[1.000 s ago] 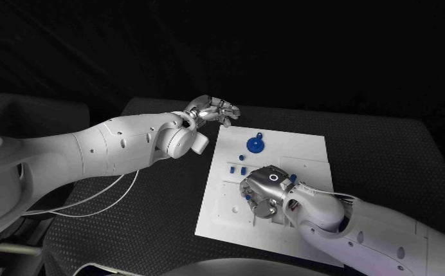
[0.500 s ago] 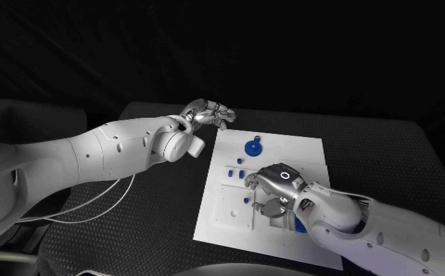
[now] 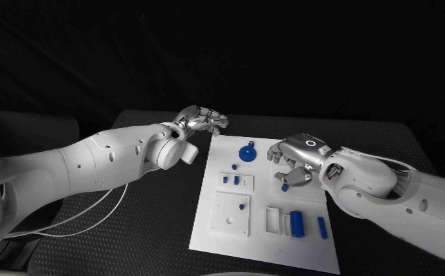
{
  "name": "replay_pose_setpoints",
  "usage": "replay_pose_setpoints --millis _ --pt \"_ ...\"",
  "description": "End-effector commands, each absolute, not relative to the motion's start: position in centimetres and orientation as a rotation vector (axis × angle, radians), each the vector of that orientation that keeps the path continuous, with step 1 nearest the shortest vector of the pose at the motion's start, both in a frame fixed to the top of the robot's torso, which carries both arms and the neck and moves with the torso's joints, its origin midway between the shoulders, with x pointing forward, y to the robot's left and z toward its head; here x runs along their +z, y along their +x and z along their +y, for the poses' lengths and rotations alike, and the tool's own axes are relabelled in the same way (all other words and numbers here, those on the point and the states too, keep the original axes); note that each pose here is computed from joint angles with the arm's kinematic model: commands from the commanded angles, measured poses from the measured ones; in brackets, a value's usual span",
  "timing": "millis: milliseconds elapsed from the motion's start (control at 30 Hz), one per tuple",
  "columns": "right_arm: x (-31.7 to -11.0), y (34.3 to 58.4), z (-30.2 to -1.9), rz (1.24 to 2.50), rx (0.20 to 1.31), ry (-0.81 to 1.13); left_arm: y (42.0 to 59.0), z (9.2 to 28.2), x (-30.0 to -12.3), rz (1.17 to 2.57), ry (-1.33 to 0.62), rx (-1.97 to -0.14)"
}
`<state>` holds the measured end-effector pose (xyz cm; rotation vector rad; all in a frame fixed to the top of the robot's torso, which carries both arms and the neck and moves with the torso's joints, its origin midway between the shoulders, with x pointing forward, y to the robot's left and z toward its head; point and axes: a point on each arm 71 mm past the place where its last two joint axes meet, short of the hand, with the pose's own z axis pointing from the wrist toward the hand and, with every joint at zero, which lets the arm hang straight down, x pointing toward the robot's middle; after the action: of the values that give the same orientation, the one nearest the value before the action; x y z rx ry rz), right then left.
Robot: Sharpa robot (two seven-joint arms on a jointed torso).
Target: Assemble the parts on the task board
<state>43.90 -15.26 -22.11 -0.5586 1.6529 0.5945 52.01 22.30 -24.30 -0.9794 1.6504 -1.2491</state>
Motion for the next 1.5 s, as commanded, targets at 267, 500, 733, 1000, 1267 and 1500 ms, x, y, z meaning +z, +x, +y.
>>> replay_pose_setpoints --millis 267,500,733,1000,1267,1500 --pt "-23.6 44.1 -17.9 1.809 0.509 -0.551 52.0 22.0 -24.2 1.653 -0.975 -1.271" --pt "-25.4 43.3 -18.4 1.843 0.507 -0.552 52.0 22.0 -24.2 1.652 -0.975 -1.271" --pt "-26.3 43.2 -18.0 1.84 0.514 -0.559 52.0 22.0 -24.2 1.652 -0.975 -1.272" --pt "-26.9 43.2 -17.6 1.845 0.521 -0.566 52.0 22.1 -24.2 1.651 -0.975 -1.27" --pt "-27.2 43.2 -17.4 1.849 0.511 -0.584 52.0 22.2 -24.2 1.651 -0.975 -1.27" --pt "-27.2 43.3 -17.3 1.816 0.494 -0.61 52.0 22.3 -24.2 1.652 -0.977 -1.268"
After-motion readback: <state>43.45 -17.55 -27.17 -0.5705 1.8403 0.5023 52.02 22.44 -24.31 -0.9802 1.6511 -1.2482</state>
